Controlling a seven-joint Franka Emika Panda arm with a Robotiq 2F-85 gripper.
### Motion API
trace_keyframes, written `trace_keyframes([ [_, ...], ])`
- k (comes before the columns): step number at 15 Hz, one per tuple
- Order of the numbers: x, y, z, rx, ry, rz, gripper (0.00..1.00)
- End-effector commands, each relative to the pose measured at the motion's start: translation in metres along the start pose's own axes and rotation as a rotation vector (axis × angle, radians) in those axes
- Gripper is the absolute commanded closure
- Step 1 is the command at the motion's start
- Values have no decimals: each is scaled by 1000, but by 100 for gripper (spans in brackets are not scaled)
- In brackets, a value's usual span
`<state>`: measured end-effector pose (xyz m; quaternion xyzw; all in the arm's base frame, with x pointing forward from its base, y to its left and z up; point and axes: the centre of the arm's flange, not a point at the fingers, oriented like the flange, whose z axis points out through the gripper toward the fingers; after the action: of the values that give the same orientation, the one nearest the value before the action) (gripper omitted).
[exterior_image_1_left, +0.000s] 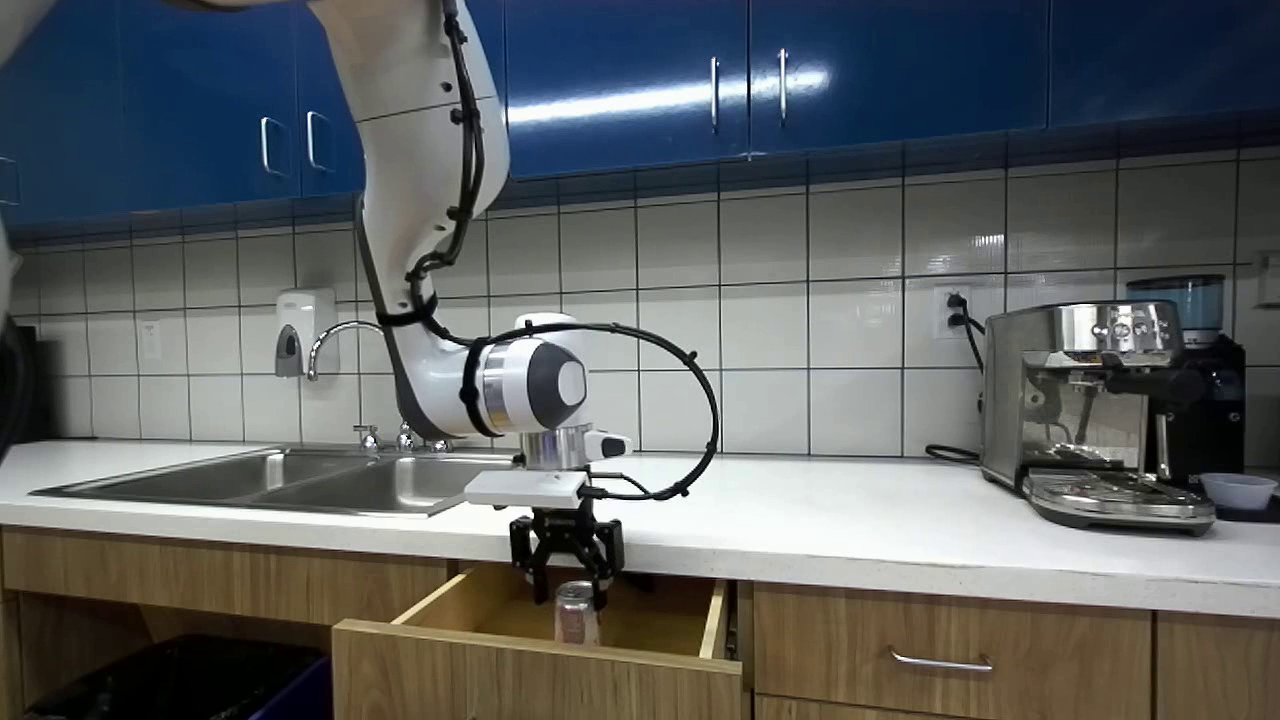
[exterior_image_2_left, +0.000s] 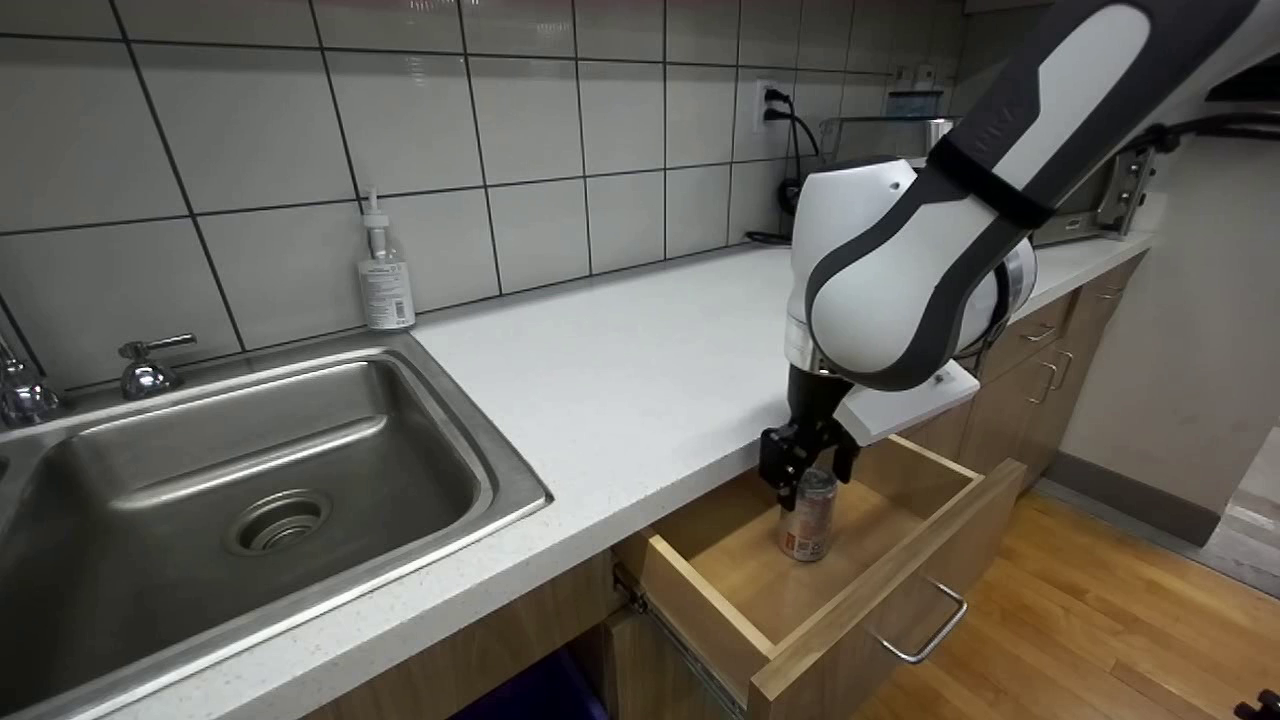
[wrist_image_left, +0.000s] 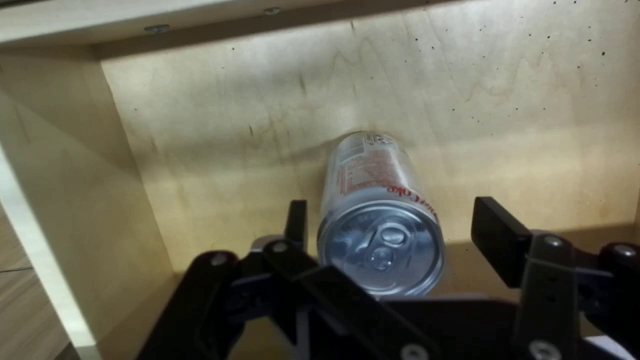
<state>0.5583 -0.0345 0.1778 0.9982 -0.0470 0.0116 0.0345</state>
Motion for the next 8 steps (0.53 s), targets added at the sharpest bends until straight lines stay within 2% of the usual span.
trace_keyframes([
  [1, -1, -4, -17, -16, 20, -11, 0],
  [8, -9, -6, -46, -3, 50, -23, 0],
])
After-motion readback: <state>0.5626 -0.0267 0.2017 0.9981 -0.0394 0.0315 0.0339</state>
